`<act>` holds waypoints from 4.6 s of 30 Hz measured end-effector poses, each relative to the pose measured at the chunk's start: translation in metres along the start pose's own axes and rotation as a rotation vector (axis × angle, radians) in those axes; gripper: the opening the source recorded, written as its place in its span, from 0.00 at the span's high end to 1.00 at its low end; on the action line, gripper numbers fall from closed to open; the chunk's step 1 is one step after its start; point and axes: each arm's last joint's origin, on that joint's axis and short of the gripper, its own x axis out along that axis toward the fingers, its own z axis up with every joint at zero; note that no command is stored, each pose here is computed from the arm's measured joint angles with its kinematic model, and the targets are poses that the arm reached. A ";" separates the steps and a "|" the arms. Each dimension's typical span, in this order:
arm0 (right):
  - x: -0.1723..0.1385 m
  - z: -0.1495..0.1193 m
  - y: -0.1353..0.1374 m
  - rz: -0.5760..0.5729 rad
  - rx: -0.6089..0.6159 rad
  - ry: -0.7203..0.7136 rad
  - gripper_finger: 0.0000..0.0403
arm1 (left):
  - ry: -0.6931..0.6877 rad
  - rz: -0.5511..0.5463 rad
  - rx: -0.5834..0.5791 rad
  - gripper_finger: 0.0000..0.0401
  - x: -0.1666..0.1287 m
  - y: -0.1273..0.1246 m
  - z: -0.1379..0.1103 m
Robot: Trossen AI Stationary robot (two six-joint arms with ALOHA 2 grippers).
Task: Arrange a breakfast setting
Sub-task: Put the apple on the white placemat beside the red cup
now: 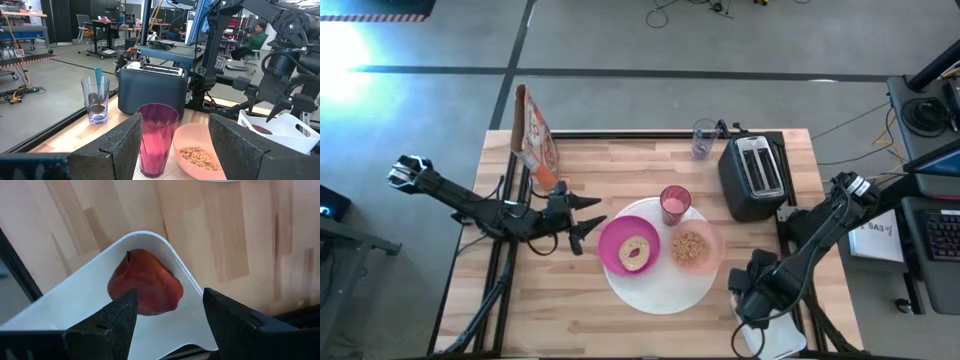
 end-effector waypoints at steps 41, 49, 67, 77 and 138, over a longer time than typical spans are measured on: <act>0.066 -0.005 0.032 -0.145 -0.325 0.029 0.47 | 0.001 -0.001 -0.030 0.47 0.000 0.000 0.000; 0.086 -0.010 0.019 -0.186 -0.323 0.058 0.47 | 0.001 0.000 -0.061 0.47 0.000 0.000 0.000; 0.101 -0.009 0.015 -0.163 -0.369 -0.009 0.69 | 0.001 0.000 -0.061 0.47 0.000 0.000 0.000; 0.087 -0.008 0.019 -0.130 -0.302 -0.034 0.61 | 0.001 -0.001 -0.061 0.47 0.000 0.000 0.000; 0.065 -0.034 0.020 -0.101 -0.088 0.278 0.42 | -0.015 -0.004 -0.074 0.47 0.000 0.000 0.002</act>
